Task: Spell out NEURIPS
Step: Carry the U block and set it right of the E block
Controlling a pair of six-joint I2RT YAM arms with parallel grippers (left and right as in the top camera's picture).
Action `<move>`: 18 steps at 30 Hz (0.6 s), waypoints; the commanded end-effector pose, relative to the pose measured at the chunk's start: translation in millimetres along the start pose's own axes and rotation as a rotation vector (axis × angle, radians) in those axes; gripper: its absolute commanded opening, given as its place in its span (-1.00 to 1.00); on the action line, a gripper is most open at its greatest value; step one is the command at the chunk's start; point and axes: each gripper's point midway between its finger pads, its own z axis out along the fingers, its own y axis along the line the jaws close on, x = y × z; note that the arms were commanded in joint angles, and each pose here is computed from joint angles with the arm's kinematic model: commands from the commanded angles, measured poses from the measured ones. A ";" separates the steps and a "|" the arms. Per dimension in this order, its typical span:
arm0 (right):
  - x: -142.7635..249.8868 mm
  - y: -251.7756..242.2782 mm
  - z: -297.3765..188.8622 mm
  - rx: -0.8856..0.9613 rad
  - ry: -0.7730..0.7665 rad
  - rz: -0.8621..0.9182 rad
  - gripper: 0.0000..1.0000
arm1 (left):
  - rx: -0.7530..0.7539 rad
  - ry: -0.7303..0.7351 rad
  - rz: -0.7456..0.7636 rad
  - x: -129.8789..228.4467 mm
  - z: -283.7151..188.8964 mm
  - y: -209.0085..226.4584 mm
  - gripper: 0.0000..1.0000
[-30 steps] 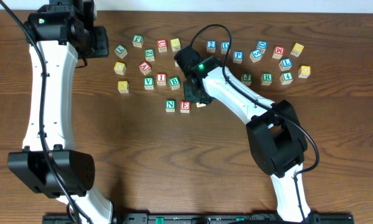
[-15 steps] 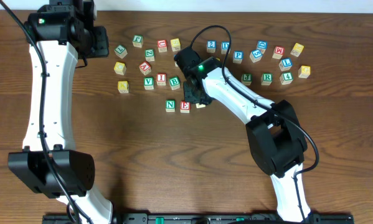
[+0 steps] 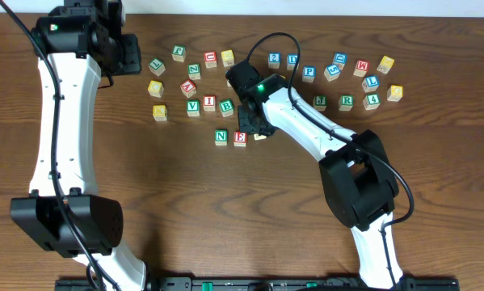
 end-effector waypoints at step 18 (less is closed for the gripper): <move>14.4 1.7 9.3 0.009 0.052 0.003 -0.29 | -0.006 -0.014 -0.001 -3.7 -3.9 -0.1 -0.15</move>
